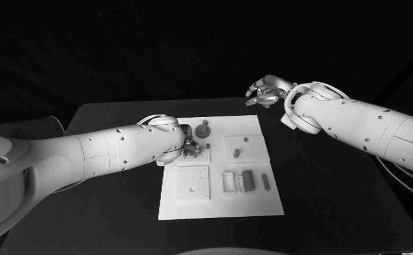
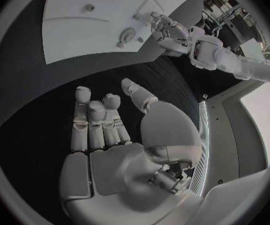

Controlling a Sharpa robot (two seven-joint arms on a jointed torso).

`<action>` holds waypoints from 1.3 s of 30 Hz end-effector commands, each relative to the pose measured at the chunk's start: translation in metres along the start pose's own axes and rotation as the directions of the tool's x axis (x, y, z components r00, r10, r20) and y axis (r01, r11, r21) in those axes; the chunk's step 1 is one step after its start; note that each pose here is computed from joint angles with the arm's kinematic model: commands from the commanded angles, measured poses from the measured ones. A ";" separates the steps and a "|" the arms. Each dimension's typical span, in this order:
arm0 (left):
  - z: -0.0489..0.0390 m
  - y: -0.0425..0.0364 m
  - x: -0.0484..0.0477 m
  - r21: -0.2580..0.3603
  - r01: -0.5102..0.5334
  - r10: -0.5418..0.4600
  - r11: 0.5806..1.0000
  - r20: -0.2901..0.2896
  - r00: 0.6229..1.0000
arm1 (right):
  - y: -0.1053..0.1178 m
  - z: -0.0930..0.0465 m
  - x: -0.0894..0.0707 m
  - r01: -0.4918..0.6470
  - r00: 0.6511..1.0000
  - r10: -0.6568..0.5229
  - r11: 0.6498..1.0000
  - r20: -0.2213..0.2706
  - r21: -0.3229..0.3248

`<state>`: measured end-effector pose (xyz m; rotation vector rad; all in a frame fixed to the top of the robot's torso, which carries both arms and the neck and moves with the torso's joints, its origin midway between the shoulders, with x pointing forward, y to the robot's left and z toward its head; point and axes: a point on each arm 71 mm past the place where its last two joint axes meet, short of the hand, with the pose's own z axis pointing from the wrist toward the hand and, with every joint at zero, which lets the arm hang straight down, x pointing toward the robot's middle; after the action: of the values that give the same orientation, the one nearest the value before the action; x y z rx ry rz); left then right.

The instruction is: Assemble the parts on the task board

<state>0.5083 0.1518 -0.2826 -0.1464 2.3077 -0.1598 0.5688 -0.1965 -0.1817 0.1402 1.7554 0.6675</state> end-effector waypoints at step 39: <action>0.0011 -0.0021 0.0035 0.005 -0.018 0.018 1.000 -0.025 1.000 | 0.001 -0.001 0.001 0.008 1.000 -0.008 1.000 -0.012 -0.007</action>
<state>0.5086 0.1514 -0.2838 -0.1376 2.3176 -0.1544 0.5682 -0.1969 -0.1817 0.1396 1.7567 0.6680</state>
